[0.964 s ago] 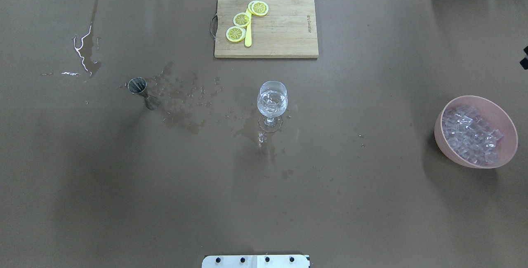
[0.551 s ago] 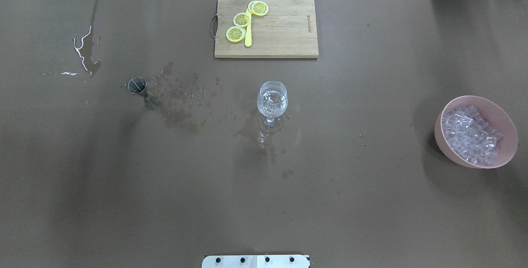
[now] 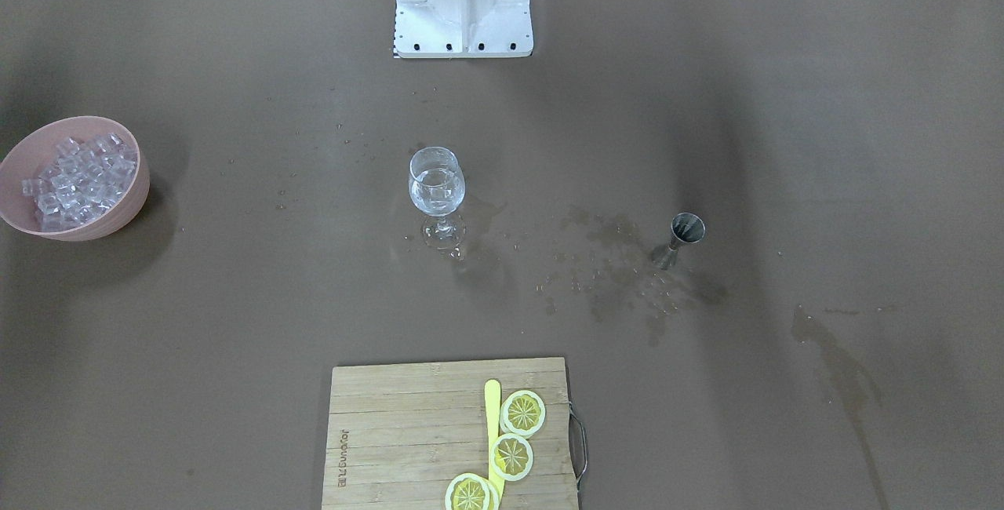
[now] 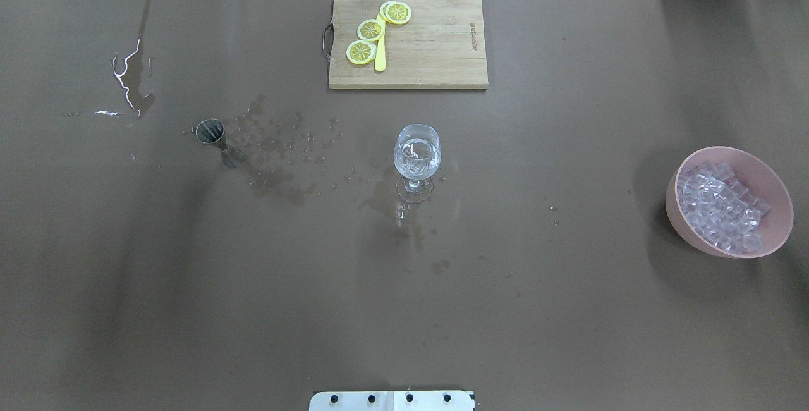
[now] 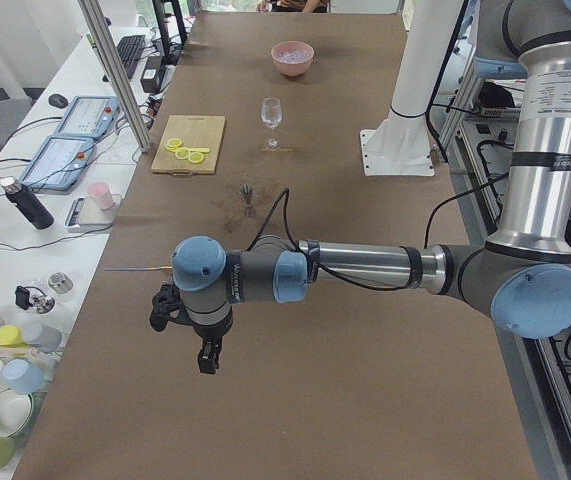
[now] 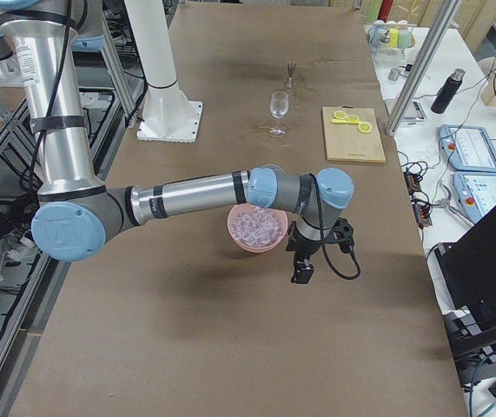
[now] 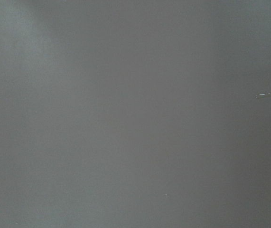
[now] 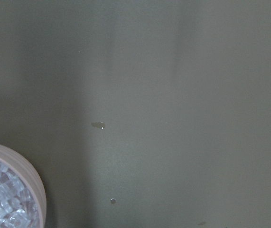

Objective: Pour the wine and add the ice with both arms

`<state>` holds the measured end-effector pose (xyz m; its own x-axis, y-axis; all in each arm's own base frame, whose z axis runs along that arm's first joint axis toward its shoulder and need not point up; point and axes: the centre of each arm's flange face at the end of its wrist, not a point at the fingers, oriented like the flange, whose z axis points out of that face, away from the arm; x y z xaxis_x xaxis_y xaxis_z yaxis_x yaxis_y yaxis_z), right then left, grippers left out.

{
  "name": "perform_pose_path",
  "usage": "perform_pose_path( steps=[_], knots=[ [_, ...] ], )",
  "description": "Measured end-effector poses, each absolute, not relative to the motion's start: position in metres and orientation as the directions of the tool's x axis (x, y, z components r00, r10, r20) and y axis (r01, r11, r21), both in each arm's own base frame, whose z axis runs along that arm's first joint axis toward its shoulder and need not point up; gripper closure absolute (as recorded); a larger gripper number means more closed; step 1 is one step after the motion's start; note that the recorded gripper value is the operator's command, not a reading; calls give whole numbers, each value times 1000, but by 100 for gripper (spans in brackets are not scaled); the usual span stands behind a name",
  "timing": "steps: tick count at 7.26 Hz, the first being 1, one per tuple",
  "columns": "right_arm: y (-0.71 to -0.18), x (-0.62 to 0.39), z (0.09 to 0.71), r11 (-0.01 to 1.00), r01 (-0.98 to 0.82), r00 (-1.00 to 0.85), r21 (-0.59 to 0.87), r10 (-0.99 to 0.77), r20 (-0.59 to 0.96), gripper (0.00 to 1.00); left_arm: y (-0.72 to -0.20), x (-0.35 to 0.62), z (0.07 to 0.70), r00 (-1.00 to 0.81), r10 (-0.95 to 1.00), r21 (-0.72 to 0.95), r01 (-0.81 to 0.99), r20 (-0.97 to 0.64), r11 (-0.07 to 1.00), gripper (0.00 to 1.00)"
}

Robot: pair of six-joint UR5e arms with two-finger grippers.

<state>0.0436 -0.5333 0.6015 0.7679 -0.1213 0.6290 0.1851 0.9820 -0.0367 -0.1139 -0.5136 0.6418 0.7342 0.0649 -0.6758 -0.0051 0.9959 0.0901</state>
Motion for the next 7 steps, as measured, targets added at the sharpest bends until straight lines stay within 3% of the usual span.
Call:
perform_pose_path(
  steps=[7],
  knots=[
    [-526,68,637,990,139,776,-3,-108,621,0,-510,-113,643,736,59,85,-2,-674,996,1]
  ],
)
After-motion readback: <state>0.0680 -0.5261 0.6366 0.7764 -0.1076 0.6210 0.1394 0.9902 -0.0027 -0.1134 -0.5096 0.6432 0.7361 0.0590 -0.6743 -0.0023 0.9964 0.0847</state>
